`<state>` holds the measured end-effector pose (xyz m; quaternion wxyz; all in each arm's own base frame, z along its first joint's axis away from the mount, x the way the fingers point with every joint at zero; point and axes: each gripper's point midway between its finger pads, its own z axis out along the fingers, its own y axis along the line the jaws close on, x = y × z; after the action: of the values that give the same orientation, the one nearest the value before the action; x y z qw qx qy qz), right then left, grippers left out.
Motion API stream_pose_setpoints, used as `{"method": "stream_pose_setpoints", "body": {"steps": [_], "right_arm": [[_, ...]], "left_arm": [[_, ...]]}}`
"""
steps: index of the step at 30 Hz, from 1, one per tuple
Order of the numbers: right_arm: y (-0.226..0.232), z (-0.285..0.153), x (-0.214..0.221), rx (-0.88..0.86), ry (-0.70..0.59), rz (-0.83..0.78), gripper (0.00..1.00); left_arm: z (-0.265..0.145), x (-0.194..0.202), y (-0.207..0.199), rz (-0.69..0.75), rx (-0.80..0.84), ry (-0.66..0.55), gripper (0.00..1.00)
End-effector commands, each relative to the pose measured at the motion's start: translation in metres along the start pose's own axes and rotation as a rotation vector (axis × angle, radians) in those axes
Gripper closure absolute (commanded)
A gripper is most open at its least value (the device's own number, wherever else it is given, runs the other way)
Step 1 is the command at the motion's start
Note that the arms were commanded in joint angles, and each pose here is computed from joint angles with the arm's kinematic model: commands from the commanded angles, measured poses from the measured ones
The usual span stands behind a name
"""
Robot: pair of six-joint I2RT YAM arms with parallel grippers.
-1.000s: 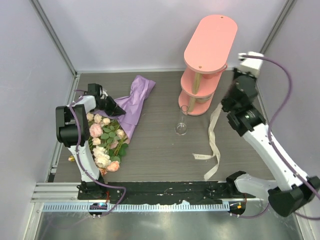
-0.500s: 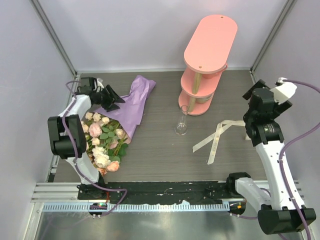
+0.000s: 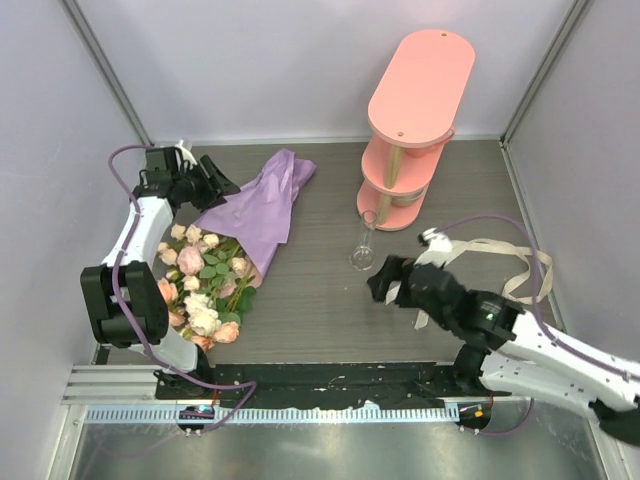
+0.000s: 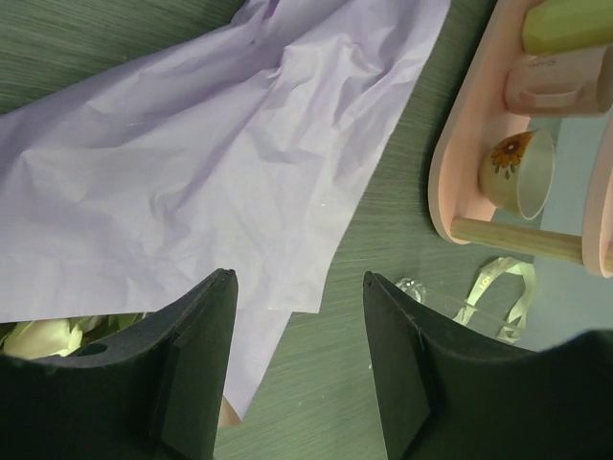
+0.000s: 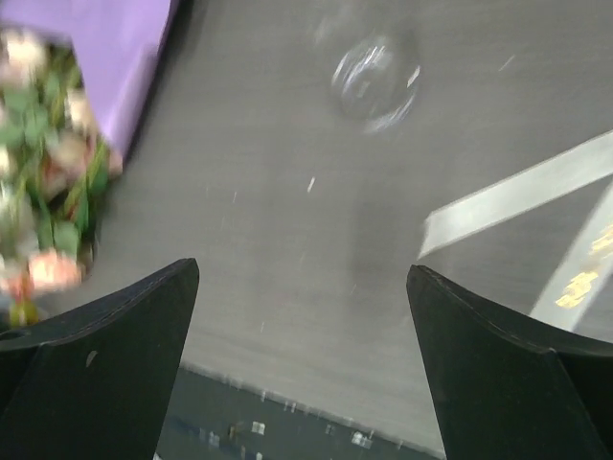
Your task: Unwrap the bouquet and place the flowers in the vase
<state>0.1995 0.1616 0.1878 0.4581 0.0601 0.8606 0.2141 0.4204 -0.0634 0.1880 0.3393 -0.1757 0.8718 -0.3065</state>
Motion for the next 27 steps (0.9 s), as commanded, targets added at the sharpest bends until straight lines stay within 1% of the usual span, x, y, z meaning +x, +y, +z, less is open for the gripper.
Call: {"method": "stream_pose_setpoints", "body": {"steps": [1,3,4,5,6,7,8,9,10,11,12,13,14,15,16,17,18,19,20,22,23,25,26,27], "right_arm": [[0.022,-0.005,0.066,0.019,0.085,-0.015,0.03],[0.039,0.001,0.095,-0.028,0.126,-0.094,0.03],[0.054,0.0,0.115,-0.094,0.202,-0.142,0.04],[0.085,0.004,0.115,-0.198,0.193,-0.134,0.04],[0.094,0.014,0.129,-0.225,0.22,-0.251,0.05],[0.111,0.017,0.133,-0.28,0.23,-0.28,0.05],[0.153,0.016,0.117,-0.396,0.208,-0.265,0.05],[0.159,0.035,0.127,-0.381,0.222,-0.356,0.06],[0.177,0.043,0.121,-0.411,0.2,-0.369,0.11],[0.205,0.052,0.098,-0.455,0.173,-0.346,0.14],[0.208,0.079,0.112,-0.417,0.207,-0.376,0.16],[0.218,0.091,0.104,-0.414,0.193,-0.361,0.18],[0.233,0.109,0.077,-0.404,0.143,-0.313,0.19],[0.242,0.122,0.068,-0.398,0.107,-0.286,0.21],[0.24,0.145,0.072,-0.345,0.085,-0.291,0.29],[0.254,0.153,0.053,-0.321,0.025,-0.272,0.35],[0.248,0.167,0.041,-0.245,-0.031,-0.271,0.39],[0.242,0.19,0.056,-0.193,-0.02,-0.304,0.46],[0.256,0.197,0.043,-0.192,-0.06,-0.304,0.49],[0.263,0.219,0.043,-0.194,-0.073,-0.32,0.55],[0.271,0.238,0.047,-0.203,-0.081,-0.352,0.55],[0.285,0.259,0.039,-0.255,-0.105,-0.373,0.54],[0.298,0.279,0.037,-0.27,-0.133,-0.383,0.54],[0.305,0.289,0.029,-0.289,-0.17,-0.449,0.52]], "left_arm": [[-0.007,-0.01,0.003,0.049,-0.026,-0.055,0.41],[-0.006,-0.01,0.005,0.048,-0.032,-0.054,0.41],[-0.005,-0.009,0.006,0.048,-0.035,-0.049,0.42],[-0.004,-0.008,0.008,0.048,-0.039,-0.045,0.42],[-0.004,-0.008,0.008,0.05,-0.042,-0.046,0.42],[-0.004,-0.009,0.008,0.053,-0.043,-0.047,0.42],[-0.004,-0.008,0.009,0.053,-0.046,-0.047,0.42],[-0.005,-0.009,0.009,0.056,-0.049,-0.052,0.42],[-0.006,-0.009,0.008,0.062,-0.047,-0.053,0.42],[-0.008,-0.01,0.007,0.069,-0.043,-0.059,0.42],[-0.013,-0.013,0.002,0.079,-0.036,-0.075,0.42],[-0.016,-0.015,0.003,0.085,-0.048,-0.092,0.41],[-0.019,-0.018,0.003,0.098,-0.056,-0.106,0.41],[-0.028,-0.022,-0.001,0.112,-0.059,-0.133,0.41],[-0.033,-0.028,0.003,0.119,-0.092,-0.161,0.41],[-0.04,-0.031,0.005,0.127,-0.114,-0.184,0.41],[-0.047,-0.036,0.009,0.133,-0.145,-0.218,0.41],[-0.063,-0.044,0.012,0.142,-0.194,-0.286,0.41],[-0.071,-0.048,0.014,0.148,-0.223,-0.323,0.41],[-0.094,-0.055,0.012,0.164,-0.255,-0.406,0.4],[-0.103,-0.061,0.015,0.164,-0.284,-0.45,0.4],[-0.117,-0.063,0.013,0.163,-0.294,-0.502,0.4],[-0.13,-0.067,0.006,0.171,-0.286,-0.548,0.4],[-0.134,-0.067,0.005,0.172,-0.283,-0.565,0.4]]}}
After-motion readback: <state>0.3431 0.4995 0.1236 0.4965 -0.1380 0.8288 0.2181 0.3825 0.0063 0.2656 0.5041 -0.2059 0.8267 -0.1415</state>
